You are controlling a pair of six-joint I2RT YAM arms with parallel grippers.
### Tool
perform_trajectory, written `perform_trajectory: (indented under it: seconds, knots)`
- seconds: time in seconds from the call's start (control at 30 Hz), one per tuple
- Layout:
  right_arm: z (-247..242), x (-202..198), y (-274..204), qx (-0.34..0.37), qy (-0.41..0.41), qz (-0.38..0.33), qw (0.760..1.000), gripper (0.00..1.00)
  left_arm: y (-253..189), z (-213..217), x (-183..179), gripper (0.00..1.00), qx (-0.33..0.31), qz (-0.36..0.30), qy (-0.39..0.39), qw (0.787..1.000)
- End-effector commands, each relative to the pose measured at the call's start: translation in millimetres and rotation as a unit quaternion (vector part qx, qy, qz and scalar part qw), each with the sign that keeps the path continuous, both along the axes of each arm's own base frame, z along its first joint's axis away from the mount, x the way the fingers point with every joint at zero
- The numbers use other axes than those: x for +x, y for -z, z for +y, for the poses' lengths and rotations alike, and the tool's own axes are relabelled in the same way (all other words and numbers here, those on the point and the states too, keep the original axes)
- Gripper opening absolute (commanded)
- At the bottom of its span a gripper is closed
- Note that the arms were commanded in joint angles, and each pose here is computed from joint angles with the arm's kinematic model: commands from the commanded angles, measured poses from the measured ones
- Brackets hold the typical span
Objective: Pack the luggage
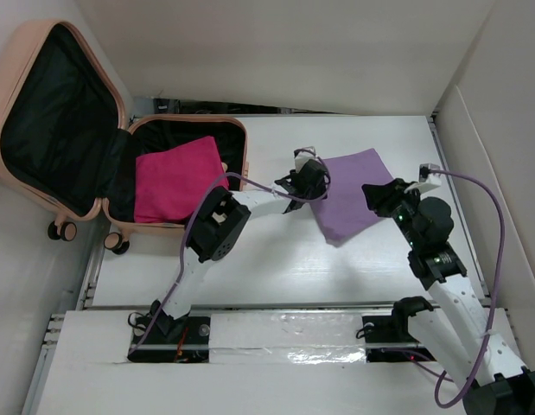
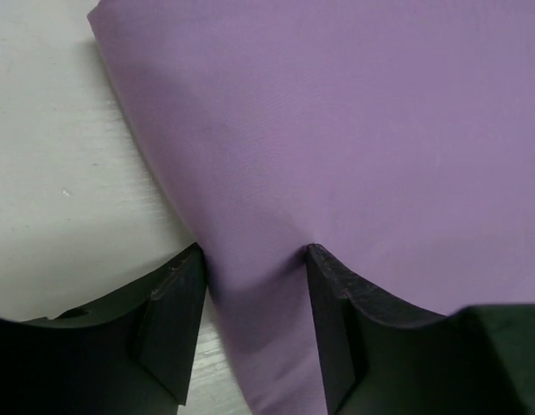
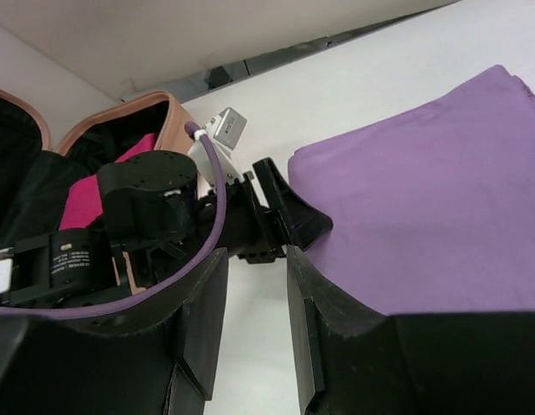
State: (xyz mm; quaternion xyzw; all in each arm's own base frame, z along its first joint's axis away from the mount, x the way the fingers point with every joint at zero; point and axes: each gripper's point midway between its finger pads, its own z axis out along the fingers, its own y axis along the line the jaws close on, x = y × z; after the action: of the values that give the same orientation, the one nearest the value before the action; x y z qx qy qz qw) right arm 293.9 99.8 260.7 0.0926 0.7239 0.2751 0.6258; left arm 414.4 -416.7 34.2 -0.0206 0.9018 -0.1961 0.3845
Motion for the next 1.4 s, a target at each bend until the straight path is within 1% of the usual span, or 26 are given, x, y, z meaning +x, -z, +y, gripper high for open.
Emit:
perform_trajectory:
  seconds: [0.0, 0.03, 0.1, 0.13, 0.23, 0.27, 0.3, 0.37, 0.4, 0.47, 0.5, 0.57, 0.6, 0.67, 0.7, 0.8, 0.83, 0.9, 0.93, 1.0, 1.03, 1.07, 1.17, 1.3, 1.33, 1.37]
  knots:
    - [0.9, -1.4, -13.1, -0.003, -0.008, -0.034, 0.999, 0.39, 11.9, -6.5, -2.3, 0.44, -0.013, 0.021, 0.004, 1.0]
    - [1.5, -2.1, -12.8, -0.003, -0.01, -0.033, 0.999, 0.39, 9.0, -12.1, 0.4, 0.34, -0.025, 0.013, 0.01, 1.0]
    - [4.6, -4.0, -14.4, -0.003, -0.02, -0.036, 0.999, 0.39, 1.3, -19.4, 3.7, 0.24, -0.035, -0.001, 0.025, 0.999]
    - [5.5, -4.4, -13.2, -0.004, -0.023, -0.035, 0.999, 0.39, -5.4, -23.8, 7.2, 0.12, -0.048, -0.008, 0.041, 0.998]
    - [9.0, -2.2, -9.3, 0.001, -0.031, -0.033, 0.999, 0.39, -40.6, -24.0, 18.7, 0.0, -0.048, -0.037, 0.072, 0.996]
    - [12.4, -1.9, -8.7, 0.006, -0.039, -0.034, 0.999, 0.39, -53.0, -18.7, 25.2, 0.0, -0.045, -0.049, 0.073, 0.995]
    - [13.6, -1.0, -6.8, 0.005, -0.042, -0.03, 0.999, 0.39, -80.6, -18.0, 25.6, 0.0, -0.05, -0.071, 0.081, 0.993]
    - [12.9, -1.1, -5.0, -0.002, -0.042, -0.023, 0.999, 0.39, -107.4, 4.3, 40.2, 0.0, -0.034, -0.098, 0.084, 0.991]
    - [11.3, -2.0, -7.2, -0.002, -0.038, -0.026, 0.999, 0.39, -139.2, 13.3, 43.9, 0.0, -0.04, -0.119, 0.081, 0.989]
    - [9.8, -2.7, -8.0, -0.002, -0.034, -0.03, 0.999, 0.39, -161.3, 44.1, 55.4, 0.0, -0.016, -0.13, 0.071, 0.989]
    - [9.7, -3.5, -8.3, -0.001, -0.034, -0.033, 0.999, 0.39, -193.9, 56.5, 58.4, 0.0, -0.021, -0.15, 0.064, 0.986]
    - [10.1, -5.1, -11.4, 0.004, -0.035, -0.04, 0.999, 0.39, -210.5, 86.1, 59.8, 0.0, 0.005, -0.148, 0.055, 0.987]
    - [9.5, -5.4, -11.6, 0.004, -0.034, -0.04, 0.999, 0.39, -237.1, 112.7, 67.2, 0.0, 0.006, -0.165, 0.033, 0.986]
    - [7.8, -5.5, -12.3, 0.006, -0.028, -0.042, 0.999, 0.39, -245.6, 149.3, 67.6, 0.0, 0.027, -0.15, 0.008, 0.988]
    - [6.9, -4.7, -11.9, 0.007, -0.025, -0.042, 0.999, 0.39, -264.4, 180.2, 70.2, 0.0, 0.027, -0.157, -0.018, 0.987]
    - [8.0, -4.3, -11.3, 0.006, -0.028, -0.041, 0.999, 0.39, -279.2, 236.5, 55.4, 0.0, 0.046, -0.158, -0.062, 0.984]
    - [8.1, -4.1, -10.9, 0.007, -0.028, -0.04, 0.999, 0.39, -282.2, 271.0, 58.6, 0.0, 0.053, -0.161, -0.098, 0.981]
    - [8.7, -3.9, -9.6, 0.006, -0.03, -0.038, 0.999, 0.39, -276.9, 311.1, 47.9, 0.0, 0.053, -0.153, -0.131, 0.978]
    - [8.7, -3.9, -10.4, 0.006, -0.03, -0.039, 0.999, 0.39, -273.8, 347.0, 50.1, 0.0, 0.051, -0.147, -0.163, 0.974]
    - [10.3, -5.7, -11.5, 0.004, -0.036, -0.039, 0.999, 0.39, -252.3, 398.6, 42.6, 0.0, 0.053, -0.124, -0.21, 0.968]
    - [10.4, -6.3, -13.2, 0.005, -0.037, -0.041, 0.998, 0.39, -244.7, 398.0, 39.0, 0.0, 0.053, -0.117, -0.207, 0.97]
    - [10.6, -6.7, -12.8, 0.004, -0.038, -0.04, 0.998, 0.39, -234.8, 428.1, 36.5, 0.0, 0.062, -0.106, -0.237, 0.964]
    - [10.8, -7.9, -13.4, 0.004, -0.039, -0.043, 0.998, 0.39, -201.3, 482.1, 25.9, 0.0, 0.103, -0.073, -0.296, 0.947]
    - [12.8, -9.6, -15.8, 0.004, -0.046, -0.045, 0.998, 0.39, -154.3, 518.1, 15.9, 0.0, 0.135, -0.02, -0.334, 0.933]
    - [12.9, -10.0, -16.2, 0.003, -0.047, -0.045, 0.998, 0.39, -145.9, 527.9, 9.5, 0.13, 0.156, -0.003, -0.354, 0.922]
    - [13.0, -10.8, -16.3, 0.003, -0.048, -0.045, 0.998, 0.4, -138.5, 531.1, 6.2, 0.19, 0.163, 0.01, -0.362, 0.918]
